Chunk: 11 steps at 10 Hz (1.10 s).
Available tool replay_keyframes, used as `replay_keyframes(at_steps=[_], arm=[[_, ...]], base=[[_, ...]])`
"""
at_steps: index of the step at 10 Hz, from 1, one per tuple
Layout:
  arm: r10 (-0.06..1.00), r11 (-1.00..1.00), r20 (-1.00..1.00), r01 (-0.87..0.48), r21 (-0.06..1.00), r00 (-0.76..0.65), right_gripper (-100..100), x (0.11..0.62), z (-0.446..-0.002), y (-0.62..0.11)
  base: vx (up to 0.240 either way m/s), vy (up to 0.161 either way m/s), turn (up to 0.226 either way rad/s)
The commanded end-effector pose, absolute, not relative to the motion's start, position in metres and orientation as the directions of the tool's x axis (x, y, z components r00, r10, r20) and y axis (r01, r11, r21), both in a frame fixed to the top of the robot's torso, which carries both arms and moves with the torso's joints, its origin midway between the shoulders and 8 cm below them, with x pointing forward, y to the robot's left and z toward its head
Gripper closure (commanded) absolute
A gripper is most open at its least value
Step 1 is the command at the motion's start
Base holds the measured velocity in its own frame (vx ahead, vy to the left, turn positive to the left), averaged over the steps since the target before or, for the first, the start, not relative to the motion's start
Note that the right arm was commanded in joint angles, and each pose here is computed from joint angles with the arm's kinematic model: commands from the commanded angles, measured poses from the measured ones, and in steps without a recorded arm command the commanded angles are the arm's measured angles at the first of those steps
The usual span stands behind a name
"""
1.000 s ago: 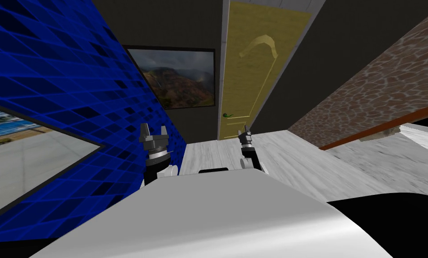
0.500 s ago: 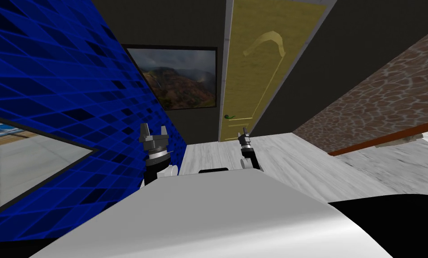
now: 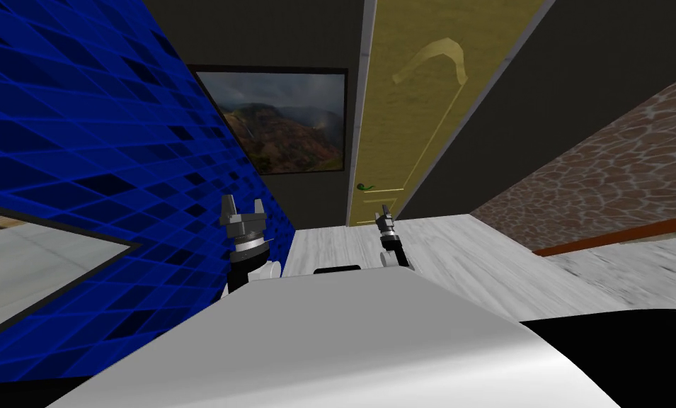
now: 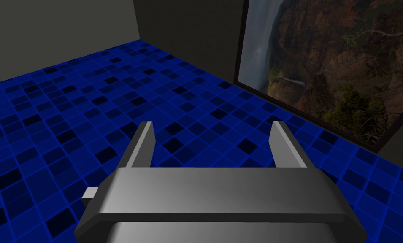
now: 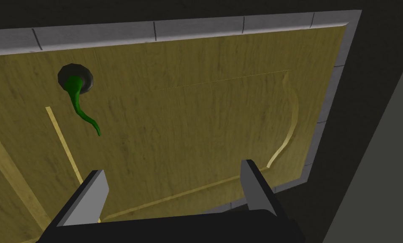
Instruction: Pull the door open
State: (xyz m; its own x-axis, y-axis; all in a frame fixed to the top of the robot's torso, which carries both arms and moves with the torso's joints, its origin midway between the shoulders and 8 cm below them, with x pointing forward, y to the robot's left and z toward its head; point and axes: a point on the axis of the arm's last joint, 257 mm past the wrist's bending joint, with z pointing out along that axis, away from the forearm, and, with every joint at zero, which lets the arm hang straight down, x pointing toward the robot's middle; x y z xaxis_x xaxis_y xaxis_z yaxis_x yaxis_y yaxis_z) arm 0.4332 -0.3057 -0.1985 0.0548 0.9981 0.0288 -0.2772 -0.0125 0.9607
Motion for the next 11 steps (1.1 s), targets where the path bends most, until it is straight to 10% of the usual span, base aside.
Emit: replay_keyframes(at_steps=[1, 11], arm=[[0.998, -0.005, 0.02, -0.26, 0.965, 0.058, -100, 0.436, -0.208, -0.31], [0.996, 0.041, -0.029, -0.153, 0.987, 0.081, -100, 0.442, -0.271, -0.338]], base=[[0.098, -0.046, 0.052], [0.094, -0.034, 0.056]])
